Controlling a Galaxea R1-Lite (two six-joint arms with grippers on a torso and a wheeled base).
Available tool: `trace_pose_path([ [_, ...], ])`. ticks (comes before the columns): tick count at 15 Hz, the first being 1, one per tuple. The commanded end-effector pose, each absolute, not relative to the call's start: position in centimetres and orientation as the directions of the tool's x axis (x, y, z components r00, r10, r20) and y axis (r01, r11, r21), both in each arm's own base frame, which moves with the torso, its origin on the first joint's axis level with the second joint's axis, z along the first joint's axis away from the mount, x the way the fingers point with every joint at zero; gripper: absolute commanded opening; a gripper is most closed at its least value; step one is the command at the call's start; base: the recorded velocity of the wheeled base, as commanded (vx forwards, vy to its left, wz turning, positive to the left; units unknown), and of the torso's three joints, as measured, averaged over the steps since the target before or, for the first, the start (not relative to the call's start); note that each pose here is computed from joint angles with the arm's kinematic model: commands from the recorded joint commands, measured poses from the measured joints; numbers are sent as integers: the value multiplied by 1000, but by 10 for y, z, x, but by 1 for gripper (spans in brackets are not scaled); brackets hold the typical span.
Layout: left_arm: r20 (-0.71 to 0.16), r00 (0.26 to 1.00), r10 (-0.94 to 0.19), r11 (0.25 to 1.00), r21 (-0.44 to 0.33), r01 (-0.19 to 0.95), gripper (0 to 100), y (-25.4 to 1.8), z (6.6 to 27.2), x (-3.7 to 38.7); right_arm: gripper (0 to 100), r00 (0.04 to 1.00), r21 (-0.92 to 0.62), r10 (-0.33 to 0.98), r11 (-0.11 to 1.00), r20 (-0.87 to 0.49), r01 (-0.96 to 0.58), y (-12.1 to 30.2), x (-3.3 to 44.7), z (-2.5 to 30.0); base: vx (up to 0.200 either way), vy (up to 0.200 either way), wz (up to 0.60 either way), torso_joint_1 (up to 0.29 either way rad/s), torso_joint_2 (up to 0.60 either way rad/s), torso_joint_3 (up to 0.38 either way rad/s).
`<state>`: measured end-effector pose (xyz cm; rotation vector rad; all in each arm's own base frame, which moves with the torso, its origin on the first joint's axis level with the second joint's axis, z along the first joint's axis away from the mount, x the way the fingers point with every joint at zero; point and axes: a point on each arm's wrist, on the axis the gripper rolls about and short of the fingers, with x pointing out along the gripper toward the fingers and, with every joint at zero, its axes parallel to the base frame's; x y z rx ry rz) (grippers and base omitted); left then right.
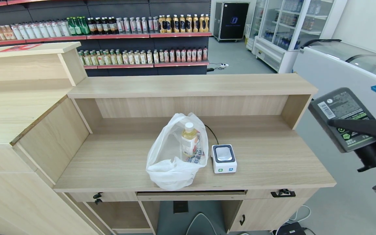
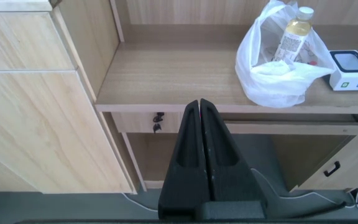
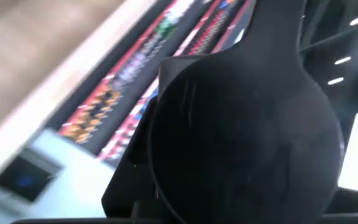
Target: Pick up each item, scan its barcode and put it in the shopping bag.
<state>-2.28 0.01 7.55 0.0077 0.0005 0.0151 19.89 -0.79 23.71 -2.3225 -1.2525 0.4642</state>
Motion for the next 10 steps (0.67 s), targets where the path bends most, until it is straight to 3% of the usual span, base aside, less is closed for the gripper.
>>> trace_pose_path([
  [1,0,1000,15,1000,8,-15,0,0,75,-23,0,425,-442,905,-394,-32,806,27,184,245,0,0,0,0,0,0],
  [6,0,1000,15,1000,8,-15,0,0,75,-23,0,319,-372,948,-290,18,882,57,178,259,0,0,0,0,0,0],
  [10,0,1000,15,1000,8,-15,0,0,75,-23,0,239,-429,971,-205,26,880,77,171,263,0,0,0,0,0,0],
])
